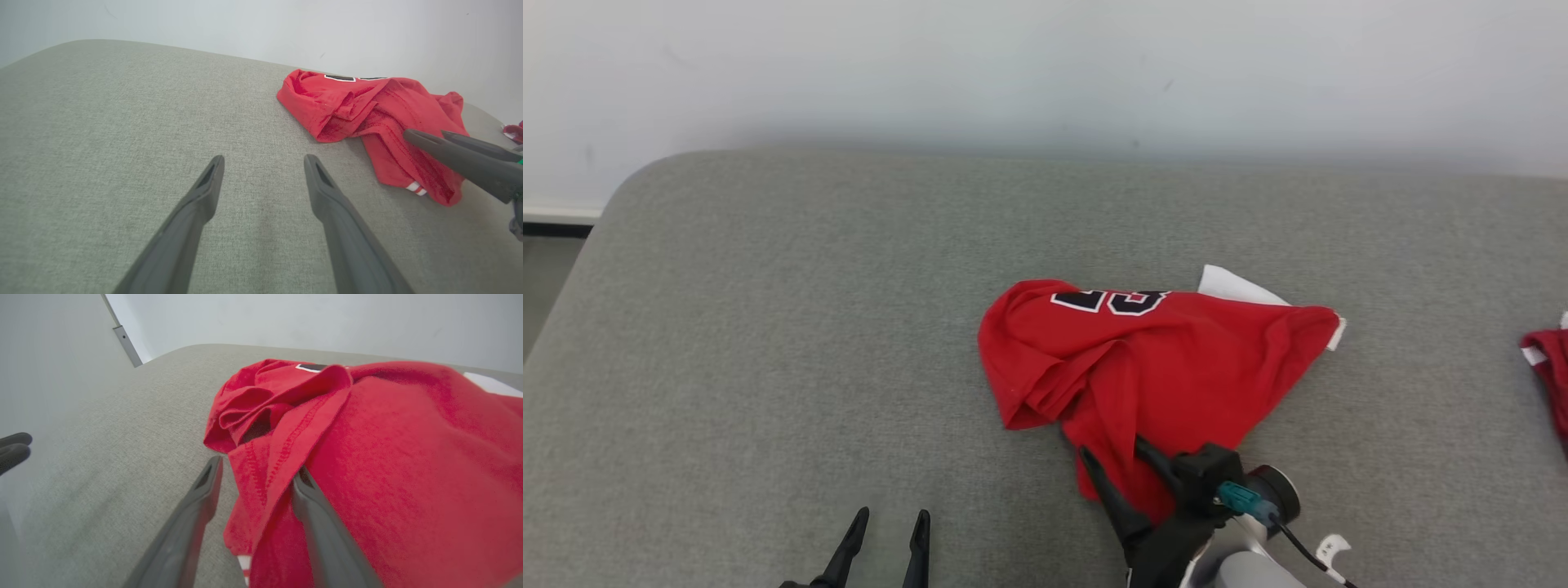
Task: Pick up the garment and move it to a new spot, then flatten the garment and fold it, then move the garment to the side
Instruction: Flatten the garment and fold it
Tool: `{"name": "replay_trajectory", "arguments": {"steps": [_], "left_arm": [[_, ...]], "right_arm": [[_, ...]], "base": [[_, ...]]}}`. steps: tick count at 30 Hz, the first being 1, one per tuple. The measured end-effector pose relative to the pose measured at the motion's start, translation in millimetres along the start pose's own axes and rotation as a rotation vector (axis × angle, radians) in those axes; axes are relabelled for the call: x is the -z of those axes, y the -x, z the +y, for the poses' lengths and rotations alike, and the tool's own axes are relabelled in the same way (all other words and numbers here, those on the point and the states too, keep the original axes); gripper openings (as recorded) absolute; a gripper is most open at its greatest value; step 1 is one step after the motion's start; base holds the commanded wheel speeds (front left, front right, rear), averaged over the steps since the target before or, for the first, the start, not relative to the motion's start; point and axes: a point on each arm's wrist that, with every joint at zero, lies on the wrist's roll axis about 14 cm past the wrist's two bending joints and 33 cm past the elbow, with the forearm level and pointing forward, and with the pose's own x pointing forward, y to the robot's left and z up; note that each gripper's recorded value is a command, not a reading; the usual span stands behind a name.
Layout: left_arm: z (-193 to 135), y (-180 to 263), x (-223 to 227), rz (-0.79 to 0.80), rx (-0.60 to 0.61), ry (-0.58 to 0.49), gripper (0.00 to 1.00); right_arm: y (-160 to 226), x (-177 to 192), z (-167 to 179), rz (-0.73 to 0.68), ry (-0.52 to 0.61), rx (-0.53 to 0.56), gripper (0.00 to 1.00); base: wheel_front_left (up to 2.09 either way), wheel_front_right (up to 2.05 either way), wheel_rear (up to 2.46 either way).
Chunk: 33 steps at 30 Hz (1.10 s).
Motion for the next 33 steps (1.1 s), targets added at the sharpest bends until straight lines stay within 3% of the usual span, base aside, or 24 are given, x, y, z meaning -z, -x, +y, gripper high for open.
{"name": "replay_trajectory", "arguments": {"steps": [1,4,16,22,23,24,28,33], "left_arm": [[3,1,0,0.001,-0.01,0.003,1.0],[9,6,3,0.009,-0.034,0.011,1.0],[29,24,7,0.018,-0.12,0.022,1.0],[38,38,7,0.016,-0.165,0.023,1.0],[41,41,8,0.017,-0.178,0.024,1.0],[44,45,9,0.019,-0.191,0.026,1.0],[52,55,7,0.007,-0.227,0.031,1.0],[49,51,5,-0.002,-0.214,0.047,1.0]], "right_arm": [[-4,1,4,0.007,0.002,-0.015,0.0],[-17,0,15,0.02,0.004,-0.055,0.0],[-73,-98,84,-0.23,0.029,-0.291,0.0],[-81,-122,131,-0.285,0.031,-0.431,0.0],[-80,-120,138,-0.272,0.001,-0.449,0.71],[-79,-110,148,-0.24,-0.018,-0.478,1.0],[-75,-85,165,-0.148,-0.008,-0.523,1.0],[-77,-85,133,-0.143,-0.002,-0.431,1.0]], "base": [[0.0,0.0,0.0],[0.0,0.0,0.0],[0.0,0.0,0.0],[0.0,0.0,0.0],[0.0,0.0,0.0],[0.0,0.0,0.0],[0.0,0.0,0.0],[0.0,0.0,0.0]]}}
